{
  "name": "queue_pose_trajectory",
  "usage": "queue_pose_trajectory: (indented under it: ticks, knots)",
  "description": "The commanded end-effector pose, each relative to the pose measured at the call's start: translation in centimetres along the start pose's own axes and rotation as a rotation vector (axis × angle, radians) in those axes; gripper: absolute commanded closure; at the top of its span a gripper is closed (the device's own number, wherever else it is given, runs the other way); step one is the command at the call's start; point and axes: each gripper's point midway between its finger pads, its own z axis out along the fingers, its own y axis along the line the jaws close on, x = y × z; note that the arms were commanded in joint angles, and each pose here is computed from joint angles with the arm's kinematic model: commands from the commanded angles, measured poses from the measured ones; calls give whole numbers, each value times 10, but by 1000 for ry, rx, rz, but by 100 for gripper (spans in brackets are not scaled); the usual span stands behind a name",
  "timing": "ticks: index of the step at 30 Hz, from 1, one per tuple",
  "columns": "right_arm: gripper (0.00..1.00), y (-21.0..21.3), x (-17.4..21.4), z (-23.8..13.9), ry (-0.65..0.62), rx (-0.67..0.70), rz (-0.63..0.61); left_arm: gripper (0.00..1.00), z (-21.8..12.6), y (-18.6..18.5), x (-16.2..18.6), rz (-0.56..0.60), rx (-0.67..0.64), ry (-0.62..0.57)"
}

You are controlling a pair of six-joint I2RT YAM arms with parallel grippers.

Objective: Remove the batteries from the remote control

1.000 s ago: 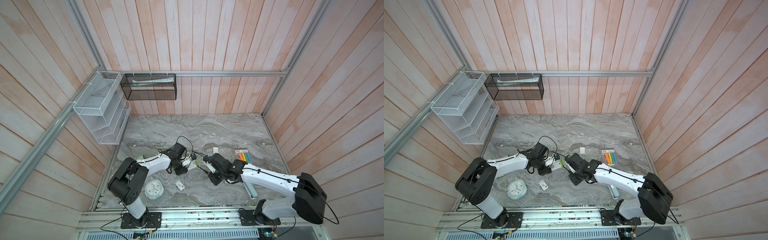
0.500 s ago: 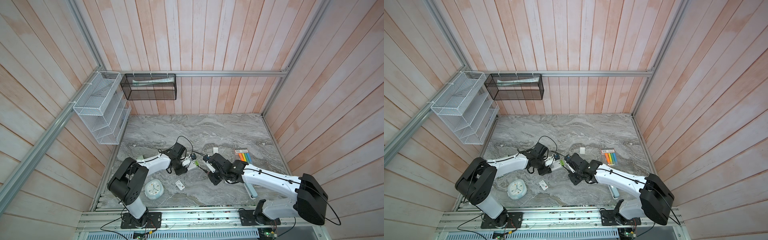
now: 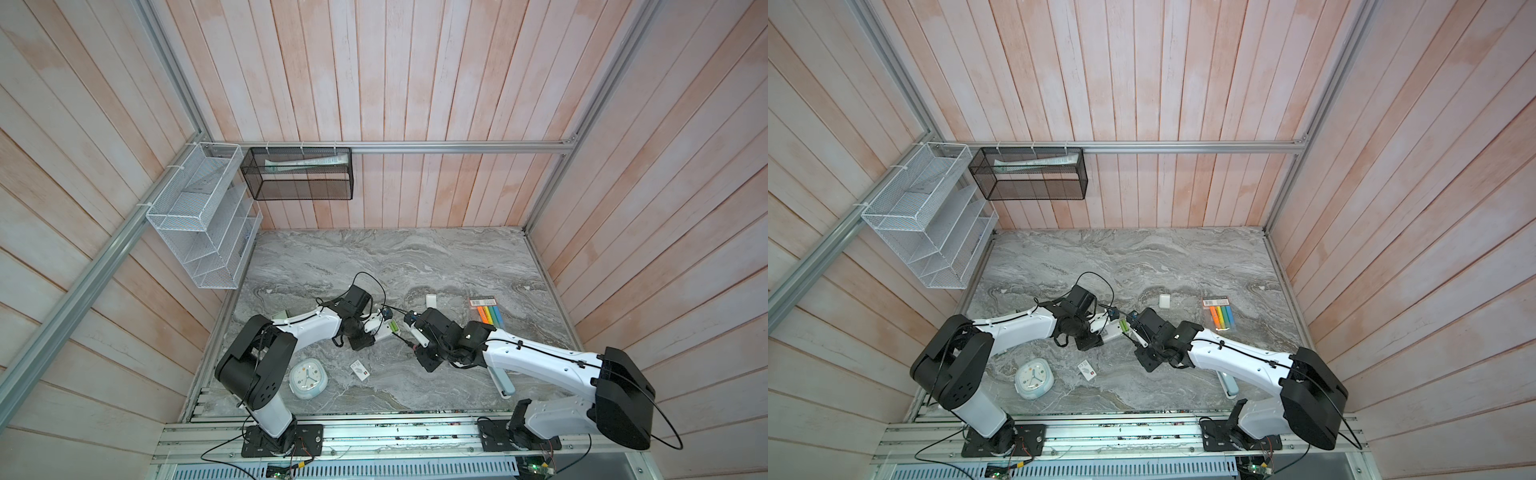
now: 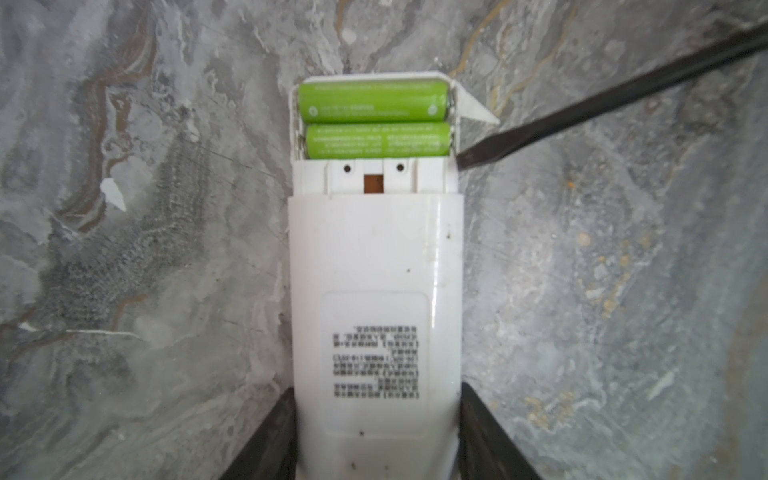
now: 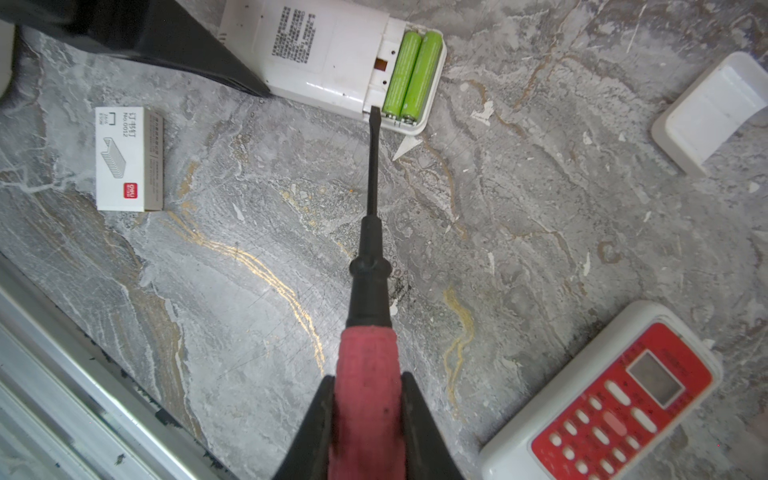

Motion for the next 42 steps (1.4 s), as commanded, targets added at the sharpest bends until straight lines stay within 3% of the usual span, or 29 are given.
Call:
queue_pose_trajectory:
  ticks: [1, 35, 42]
  knots:
    - [100, 0, -7, -3, -12, 10, -4, 44, 10, -8, 28, -17, 31, 92]
    - [100, -8, -6, 7, -10, 55, 9, 46, 11, -8, 30, -20, 40, 98]
    - [100, -7, -6, 16, -28, 51, 58, 47, 11, -12, 28, -17, 60, 91]
